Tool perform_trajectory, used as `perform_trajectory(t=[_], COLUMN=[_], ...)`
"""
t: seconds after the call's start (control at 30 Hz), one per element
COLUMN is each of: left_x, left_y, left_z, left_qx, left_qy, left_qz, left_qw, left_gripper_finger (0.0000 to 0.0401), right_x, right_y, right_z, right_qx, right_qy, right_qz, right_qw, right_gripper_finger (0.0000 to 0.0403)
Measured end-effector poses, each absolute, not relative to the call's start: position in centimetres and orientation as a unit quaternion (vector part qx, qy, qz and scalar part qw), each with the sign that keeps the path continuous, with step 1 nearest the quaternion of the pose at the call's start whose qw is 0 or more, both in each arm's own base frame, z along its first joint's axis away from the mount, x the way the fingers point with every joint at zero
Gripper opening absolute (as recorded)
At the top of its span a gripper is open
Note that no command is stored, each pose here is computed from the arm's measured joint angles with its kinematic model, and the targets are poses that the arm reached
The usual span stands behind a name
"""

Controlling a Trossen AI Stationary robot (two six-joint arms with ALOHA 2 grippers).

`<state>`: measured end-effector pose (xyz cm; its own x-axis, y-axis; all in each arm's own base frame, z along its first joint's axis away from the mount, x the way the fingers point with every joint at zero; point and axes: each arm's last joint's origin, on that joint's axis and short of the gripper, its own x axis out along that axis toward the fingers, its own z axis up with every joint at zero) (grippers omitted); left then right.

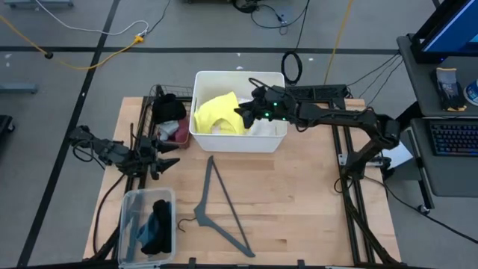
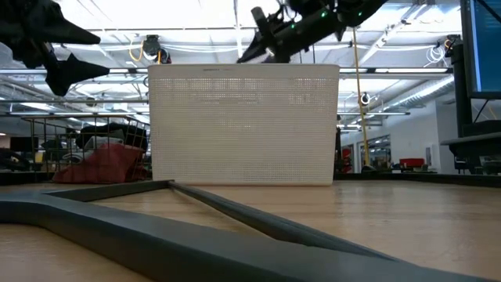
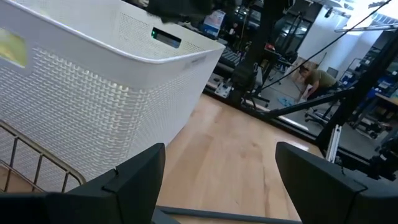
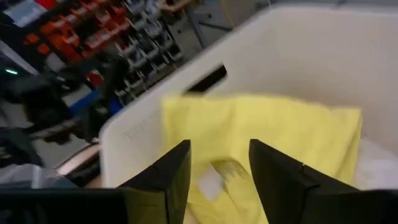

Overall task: Pick & Place Cloths
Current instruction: Return to Home Position

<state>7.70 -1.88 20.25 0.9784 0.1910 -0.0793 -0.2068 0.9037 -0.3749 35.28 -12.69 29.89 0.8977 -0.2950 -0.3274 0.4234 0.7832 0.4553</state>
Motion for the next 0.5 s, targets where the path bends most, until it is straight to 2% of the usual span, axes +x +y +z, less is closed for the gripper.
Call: perform_trajectory(t=[0.27,0.5], left_x=[7.7,7.8], left_y=[-2.0,-2.8], left_z=[20.3,21.2], left_qx=[-0.251,-0.146], left_qy=[0.018,0.007], left_qz=[0.088,-0.054], left_qw=[0.964,0.988], left_gripper_finger=[0.0310,0.0310], right_x=[32.7,29.4], right_y=[-10.2,-6.7], right_z=[34.5,37.0], right_qx=[0.207,0.126], right_qy=[0.081,0.122], right_qz=[-0.156,-0.118], right_qw=[0.962,0.977], right_gripper_finger=[0.0131,0.0071])
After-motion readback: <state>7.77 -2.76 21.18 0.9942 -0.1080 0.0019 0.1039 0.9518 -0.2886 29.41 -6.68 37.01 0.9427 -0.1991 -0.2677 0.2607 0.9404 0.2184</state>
